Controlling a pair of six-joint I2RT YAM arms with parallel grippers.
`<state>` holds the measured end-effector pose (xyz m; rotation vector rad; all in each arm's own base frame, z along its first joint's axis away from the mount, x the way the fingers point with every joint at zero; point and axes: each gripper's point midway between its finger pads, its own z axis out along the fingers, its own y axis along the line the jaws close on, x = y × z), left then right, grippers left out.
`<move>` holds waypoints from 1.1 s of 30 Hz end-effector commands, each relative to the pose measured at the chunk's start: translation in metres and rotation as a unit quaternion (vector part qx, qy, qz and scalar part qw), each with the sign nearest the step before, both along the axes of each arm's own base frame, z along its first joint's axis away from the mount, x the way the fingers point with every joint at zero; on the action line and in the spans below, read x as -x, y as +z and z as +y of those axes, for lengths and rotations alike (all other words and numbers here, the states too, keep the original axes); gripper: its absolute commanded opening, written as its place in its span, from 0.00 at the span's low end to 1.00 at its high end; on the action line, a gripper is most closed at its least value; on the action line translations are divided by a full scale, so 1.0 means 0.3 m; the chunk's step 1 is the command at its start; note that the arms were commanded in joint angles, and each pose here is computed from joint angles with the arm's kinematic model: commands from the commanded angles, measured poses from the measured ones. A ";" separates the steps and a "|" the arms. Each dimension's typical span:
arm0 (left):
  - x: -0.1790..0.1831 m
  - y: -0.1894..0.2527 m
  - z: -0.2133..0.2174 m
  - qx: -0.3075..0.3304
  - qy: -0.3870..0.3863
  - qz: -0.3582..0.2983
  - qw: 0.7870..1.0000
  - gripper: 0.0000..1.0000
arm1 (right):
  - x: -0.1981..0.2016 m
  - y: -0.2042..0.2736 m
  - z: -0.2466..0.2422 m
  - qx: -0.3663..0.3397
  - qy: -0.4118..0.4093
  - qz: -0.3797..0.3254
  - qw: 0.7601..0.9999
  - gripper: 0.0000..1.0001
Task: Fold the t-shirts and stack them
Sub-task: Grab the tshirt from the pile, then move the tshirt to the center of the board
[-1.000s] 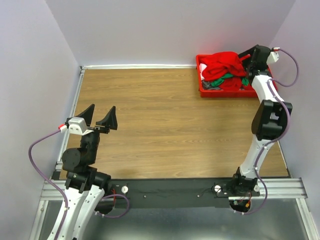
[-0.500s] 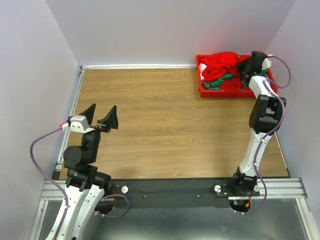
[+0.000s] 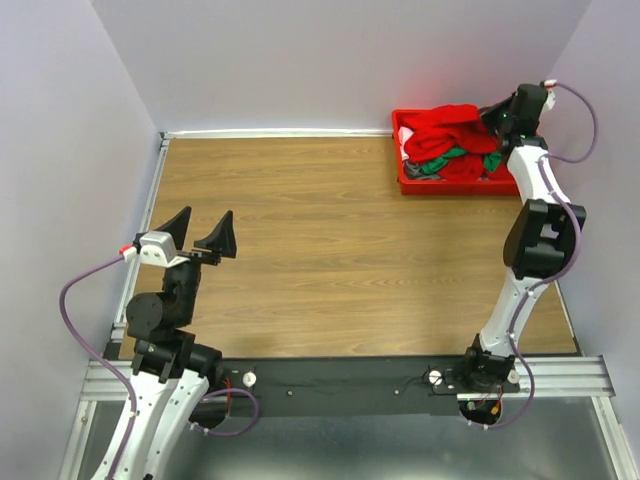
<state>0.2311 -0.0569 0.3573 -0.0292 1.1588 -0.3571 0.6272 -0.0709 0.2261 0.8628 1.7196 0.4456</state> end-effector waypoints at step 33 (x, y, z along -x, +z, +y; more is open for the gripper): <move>0.066 0.040 -0.041 -0.005 -0.044 -0.032 0.999 0.99 | 1.024 1.222 0.823 0.088 0.454 -0.373 0.804 0.06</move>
